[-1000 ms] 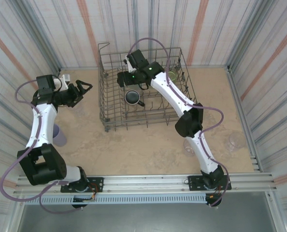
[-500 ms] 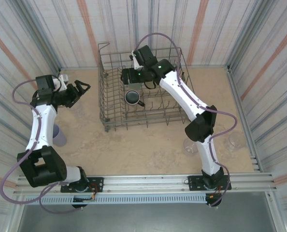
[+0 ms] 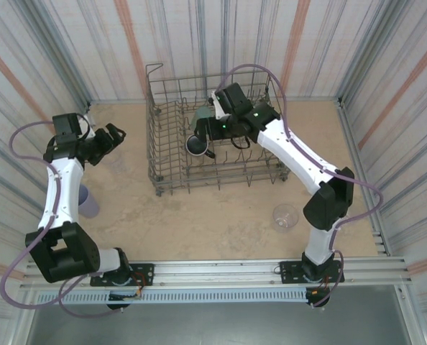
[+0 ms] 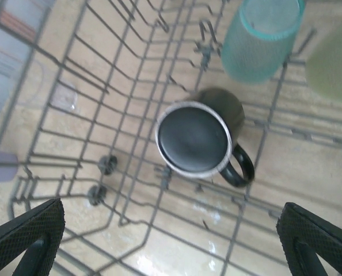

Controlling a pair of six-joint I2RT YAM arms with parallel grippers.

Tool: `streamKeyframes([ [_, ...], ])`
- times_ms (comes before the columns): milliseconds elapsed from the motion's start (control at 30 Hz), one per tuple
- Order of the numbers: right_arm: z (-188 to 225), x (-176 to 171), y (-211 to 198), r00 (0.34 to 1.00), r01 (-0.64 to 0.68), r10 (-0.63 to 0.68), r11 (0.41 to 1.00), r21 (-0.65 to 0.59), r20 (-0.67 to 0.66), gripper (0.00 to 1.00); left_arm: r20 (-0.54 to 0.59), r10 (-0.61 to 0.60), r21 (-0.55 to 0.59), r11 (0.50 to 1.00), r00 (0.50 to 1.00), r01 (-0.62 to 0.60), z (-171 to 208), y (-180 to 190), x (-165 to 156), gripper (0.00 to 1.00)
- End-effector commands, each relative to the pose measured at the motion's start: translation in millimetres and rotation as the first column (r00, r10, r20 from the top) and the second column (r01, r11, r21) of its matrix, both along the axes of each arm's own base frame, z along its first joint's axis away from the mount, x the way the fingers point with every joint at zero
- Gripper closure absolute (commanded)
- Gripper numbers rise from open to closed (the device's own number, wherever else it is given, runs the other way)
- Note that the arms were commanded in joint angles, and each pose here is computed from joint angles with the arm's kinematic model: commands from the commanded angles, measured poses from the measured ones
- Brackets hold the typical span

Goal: Load the cups into the dish rack

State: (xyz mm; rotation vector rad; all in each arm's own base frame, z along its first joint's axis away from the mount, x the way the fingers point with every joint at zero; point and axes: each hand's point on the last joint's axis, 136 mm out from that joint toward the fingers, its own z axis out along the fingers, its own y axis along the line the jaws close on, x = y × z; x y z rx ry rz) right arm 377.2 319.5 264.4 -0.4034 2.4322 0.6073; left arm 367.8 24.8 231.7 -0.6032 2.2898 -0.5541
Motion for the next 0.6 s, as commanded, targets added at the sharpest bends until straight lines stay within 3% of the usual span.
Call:
streamKeyframes([
  [0, 23, -18, -25, 0.999, -0.017, 0.015, 0.999, 0.043, 0.04, 0.01, -0.039, 0.054, 0.092, 0.995, 0.998, -0.05, -4, 13, -24, 0.01],
  [367, 25, -45, -112, 0.992, 0.102, -0.111, 0.984, 0.148, 0.056, 0.01, -0.087, 0.137, 0.257, 0.96, 0.987, -0.111, 25, 35, -60, 0.01],
  [567, 3, -54, -136, 0.99, 0.134, -0.141, 0.971, 0.198, 0.026, 0.01, -0.15, 0.163, 0.283, 0.952, 0.975, -0.116, 15, 38, -74, 0.01],
])
